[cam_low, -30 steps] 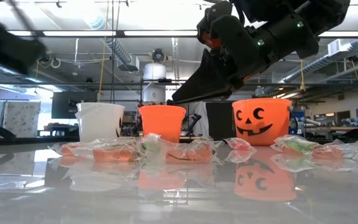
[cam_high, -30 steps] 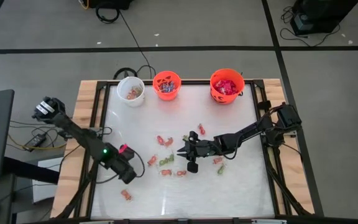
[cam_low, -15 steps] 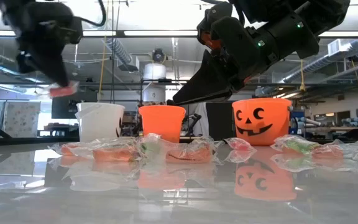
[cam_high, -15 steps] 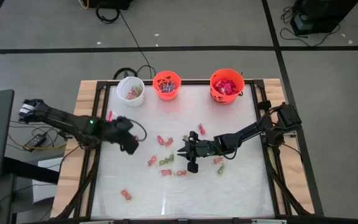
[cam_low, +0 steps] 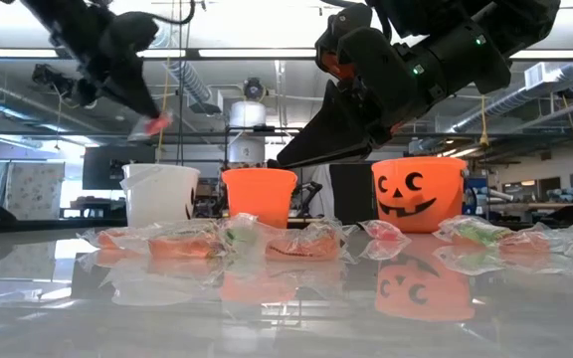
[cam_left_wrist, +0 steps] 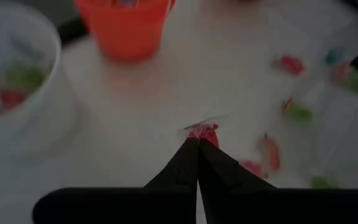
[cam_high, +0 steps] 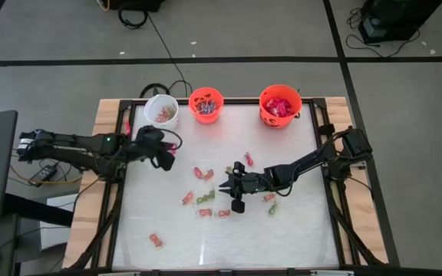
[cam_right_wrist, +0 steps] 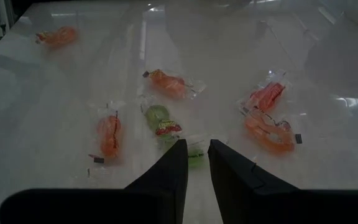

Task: Sort candy by brand, put in halloween buckets
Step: Put the orange gummy into the white bin, then put the orange gummy into the white bucket

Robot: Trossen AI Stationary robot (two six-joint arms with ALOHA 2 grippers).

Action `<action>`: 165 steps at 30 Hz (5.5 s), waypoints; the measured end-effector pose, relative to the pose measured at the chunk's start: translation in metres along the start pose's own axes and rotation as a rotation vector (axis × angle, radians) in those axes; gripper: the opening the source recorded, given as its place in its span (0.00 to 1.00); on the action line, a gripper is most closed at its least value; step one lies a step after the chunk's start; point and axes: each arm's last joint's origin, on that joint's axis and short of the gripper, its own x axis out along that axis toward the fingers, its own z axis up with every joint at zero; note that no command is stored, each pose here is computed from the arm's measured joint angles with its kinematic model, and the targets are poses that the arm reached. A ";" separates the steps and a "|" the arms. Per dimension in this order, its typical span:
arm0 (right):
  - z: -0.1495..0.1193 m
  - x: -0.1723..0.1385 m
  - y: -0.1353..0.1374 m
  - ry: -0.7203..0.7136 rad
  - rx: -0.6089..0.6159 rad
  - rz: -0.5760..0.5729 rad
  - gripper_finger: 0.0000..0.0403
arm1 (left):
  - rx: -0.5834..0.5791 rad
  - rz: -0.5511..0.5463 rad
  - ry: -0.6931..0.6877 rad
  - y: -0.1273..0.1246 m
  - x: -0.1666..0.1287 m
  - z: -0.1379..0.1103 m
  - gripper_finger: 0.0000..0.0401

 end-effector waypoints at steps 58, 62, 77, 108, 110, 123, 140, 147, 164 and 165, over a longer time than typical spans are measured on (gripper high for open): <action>0.000 0.002 -0.014 -0.007 0.068 -0.149 0.20 | 0.030 0.142 -0.201 0.090 0.053 0.075 0.20; 0.001 0.002 -0.015 -0.014 0.072 -0.172 0.20 | 0.056 -0.208 -0.117 0.055 0.051 0.065 0.20; -0.008 -0.009 0.024 -0.064 0.322 -0.150 0.20 | 0.281 -0.733 0.320 -0.040 0.034 -0.065 0.20; -0.005 0.002 -0.021 0.018 0.306 -0.231 0.20 | 0.751 -1.095 0.415 -0.103 -0.036 -0.185 0.43; -0.005 0.002 -0.023 0.018 0.308 -0.226 0.20 | 0.783 -1.103 0.413 -0.105 -0.033 -0.190 0.43; -0.004 0.002 -0.021 0.015 0.297 -0.218 0.20 | 0.914 -0.974 0.504 -0.103 -0.015 -0.219 0.43; 0.000 0.002 -0.017 -0.029 0.301 -0.196 0.20 | 0.563 -0.660 0.399 -0.085 0.004 -0.161 0.17; -0.003 -0.001 -0.003 -0.029 0.334 -0.155 0.20 | 0.438 -0.499 0.274 -0.061 0.014 -0.116 0.12; -0.004 -0.010 0.030 -0.102 0.339 -0.114 0.20 | 0.099 0.169 -0.198 0.045 0.019 -0.019 0.11; -0.003 -0.010 0.029 -0.114 0.357 -0.111 0.20 | 0.101 0.208 -0.218 0.048 0.021 -0.015 0.10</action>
